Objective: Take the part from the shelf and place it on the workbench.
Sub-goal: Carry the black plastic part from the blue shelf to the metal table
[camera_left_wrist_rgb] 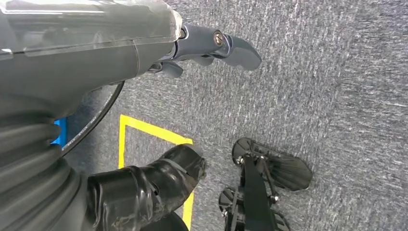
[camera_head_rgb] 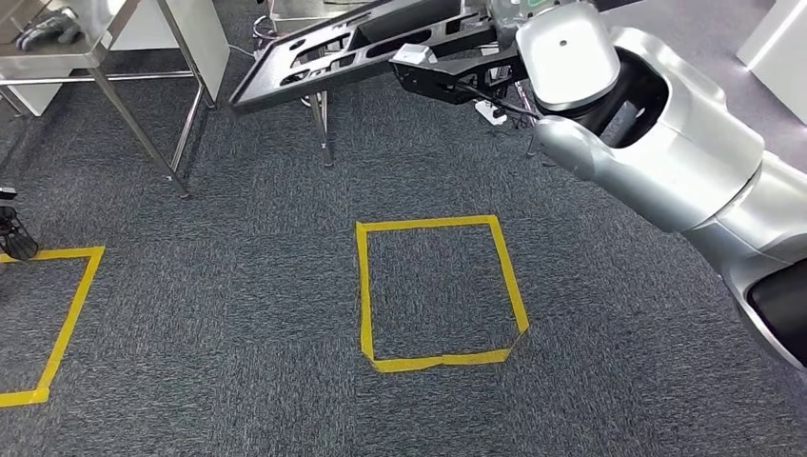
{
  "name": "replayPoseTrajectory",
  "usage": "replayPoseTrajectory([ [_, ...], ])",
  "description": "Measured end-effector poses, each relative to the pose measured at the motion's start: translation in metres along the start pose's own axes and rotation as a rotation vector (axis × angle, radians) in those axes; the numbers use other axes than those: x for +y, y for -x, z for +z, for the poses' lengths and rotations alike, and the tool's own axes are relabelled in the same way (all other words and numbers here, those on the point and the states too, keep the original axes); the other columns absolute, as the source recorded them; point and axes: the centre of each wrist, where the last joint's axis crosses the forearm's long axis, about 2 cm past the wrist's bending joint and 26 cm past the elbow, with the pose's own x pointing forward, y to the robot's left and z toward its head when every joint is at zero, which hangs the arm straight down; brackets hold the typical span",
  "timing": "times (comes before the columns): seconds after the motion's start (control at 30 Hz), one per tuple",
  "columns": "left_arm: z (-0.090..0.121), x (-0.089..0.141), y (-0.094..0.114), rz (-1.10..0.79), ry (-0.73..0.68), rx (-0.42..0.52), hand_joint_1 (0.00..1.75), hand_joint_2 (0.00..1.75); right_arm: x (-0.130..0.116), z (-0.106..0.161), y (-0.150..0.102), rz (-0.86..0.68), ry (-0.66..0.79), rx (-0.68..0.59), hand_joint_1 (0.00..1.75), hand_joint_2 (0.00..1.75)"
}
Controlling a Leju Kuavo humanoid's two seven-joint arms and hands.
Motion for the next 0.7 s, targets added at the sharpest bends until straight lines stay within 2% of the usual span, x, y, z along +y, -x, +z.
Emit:
replayPoseTrajectory([
  [0.7,0.0007,-0.0023,0.0005,0.001,0.006,-0.005,0.0,1.75,0.0016,0.0049,-0.0005,0.04,0.016,0.004,1.75,1.75],
])
